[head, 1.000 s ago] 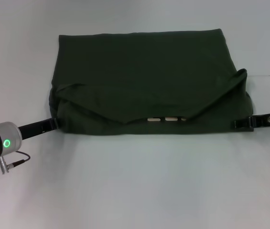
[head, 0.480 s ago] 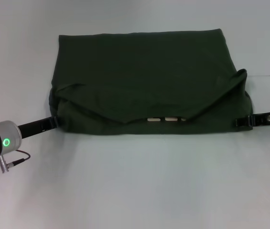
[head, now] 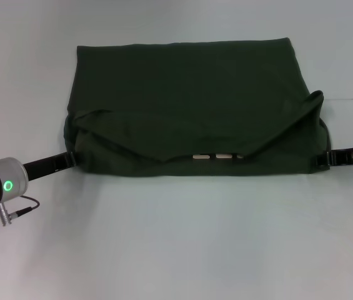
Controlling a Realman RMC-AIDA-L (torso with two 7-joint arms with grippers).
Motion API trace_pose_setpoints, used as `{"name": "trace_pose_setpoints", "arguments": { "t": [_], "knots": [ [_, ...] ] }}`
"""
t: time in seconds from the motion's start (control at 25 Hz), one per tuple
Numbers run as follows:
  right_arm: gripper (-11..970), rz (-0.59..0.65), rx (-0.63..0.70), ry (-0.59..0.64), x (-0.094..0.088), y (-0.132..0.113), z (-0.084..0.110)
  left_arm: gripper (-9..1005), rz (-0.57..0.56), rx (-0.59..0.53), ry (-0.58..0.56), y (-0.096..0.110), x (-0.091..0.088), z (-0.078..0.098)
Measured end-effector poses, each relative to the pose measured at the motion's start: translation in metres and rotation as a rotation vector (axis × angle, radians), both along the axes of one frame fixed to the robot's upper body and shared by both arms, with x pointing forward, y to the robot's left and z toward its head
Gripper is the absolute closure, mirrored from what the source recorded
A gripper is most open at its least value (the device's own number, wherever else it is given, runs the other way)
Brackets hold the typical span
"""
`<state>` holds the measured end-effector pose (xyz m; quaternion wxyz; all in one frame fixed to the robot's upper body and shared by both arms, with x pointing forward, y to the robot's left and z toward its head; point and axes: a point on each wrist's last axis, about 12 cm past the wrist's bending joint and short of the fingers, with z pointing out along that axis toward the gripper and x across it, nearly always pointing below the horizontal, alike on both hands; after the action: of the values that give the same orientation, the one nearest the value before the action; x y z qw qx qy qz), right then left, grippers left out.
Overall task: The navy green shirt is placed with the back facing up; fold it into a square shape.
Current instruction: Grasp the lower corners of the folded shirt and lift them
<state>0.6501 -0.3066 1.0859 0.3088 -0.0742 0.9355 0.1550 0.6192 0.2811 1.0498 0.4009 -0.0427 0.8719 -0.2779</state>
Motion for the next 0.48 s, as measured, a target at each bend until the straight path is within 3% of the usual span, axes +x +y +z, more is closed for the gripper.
{"name": "trace_pose_setpoints", "arguments": {
  "t": [0.48],
  "knots": [
    [723,0.003,-0.013,0.002,-0.0012,-0.0043,-0.001,994,0.0,-0.001,-0.004,0.0,0.0017,0.0018]
  ]
}}
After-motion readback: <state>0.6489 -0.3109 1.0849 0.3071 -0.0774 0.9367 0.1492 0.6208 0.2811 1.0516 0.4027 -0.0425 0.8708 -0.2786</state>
